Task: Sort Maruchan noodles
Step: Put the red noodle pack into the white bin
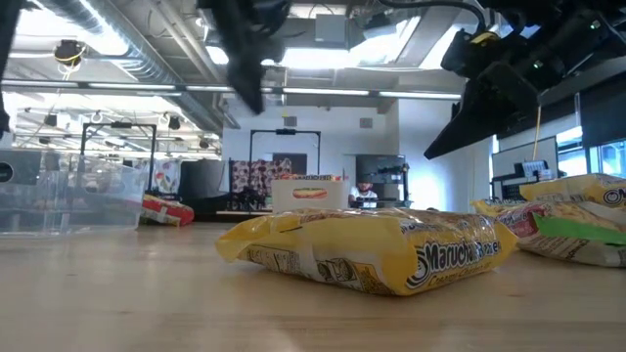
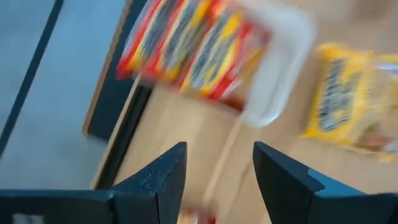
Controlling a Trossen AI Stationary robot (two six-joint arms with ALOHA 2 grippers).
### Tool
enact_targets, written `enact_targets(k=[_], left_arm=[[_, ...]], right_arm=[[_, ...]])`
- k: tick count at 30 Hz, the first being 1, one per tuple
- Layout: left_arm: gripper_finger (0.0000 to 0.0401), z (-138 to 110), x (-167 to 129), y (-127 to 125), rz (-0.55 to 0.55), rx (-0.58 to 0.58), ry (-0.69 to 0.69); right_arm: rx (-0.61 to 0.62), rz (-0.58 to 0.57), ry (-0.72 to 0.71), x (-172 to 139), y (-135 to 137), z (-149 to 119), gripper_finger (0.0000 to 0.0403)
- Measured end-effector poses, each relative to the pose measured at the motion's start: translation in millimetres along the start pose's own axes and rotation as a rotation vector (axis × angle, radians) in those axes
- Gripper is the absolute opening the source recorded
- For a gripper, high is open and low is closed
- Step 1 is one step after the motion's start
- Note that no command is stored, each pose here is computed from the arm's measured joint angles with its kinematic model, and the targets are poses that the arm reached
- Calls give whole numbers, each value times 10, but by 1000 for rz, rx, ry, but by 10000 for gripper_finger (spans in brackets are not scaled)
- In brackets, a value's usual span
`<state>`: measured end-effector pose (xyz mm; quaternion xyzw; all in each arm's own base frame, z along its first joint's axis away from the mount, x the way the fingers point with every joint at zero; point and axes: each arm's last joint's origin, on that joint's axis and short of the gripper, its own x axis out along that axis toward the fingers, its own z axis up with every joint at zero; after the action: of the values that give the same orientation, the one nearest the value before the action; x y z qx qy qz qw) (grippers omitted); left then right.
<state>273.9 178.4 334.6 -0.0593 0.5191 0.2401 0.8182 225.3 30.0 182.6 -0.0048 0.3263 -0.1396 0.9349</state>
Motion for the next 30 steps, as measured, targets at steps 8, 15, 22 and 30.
enact_targets(k=[8, 15, 22, 30], left_arm=[[178, -775, 205, 281, 129, -461, 133], [178, -1077, 726, 429, 176, -622, 350], [178, -1132, 1125, 440, 247, -588, 498], [178, -1168, 1316, 416, 221, -561, 567]], right_arm=[[-38, 8, -3, 0, 3, 4, 220], [-37, 9, -6, 0, 3, 7, 220], [-32, 9, -6, 0, 4, 7, 220], [-31, 9, -5, 0, 4, 7, 220]])
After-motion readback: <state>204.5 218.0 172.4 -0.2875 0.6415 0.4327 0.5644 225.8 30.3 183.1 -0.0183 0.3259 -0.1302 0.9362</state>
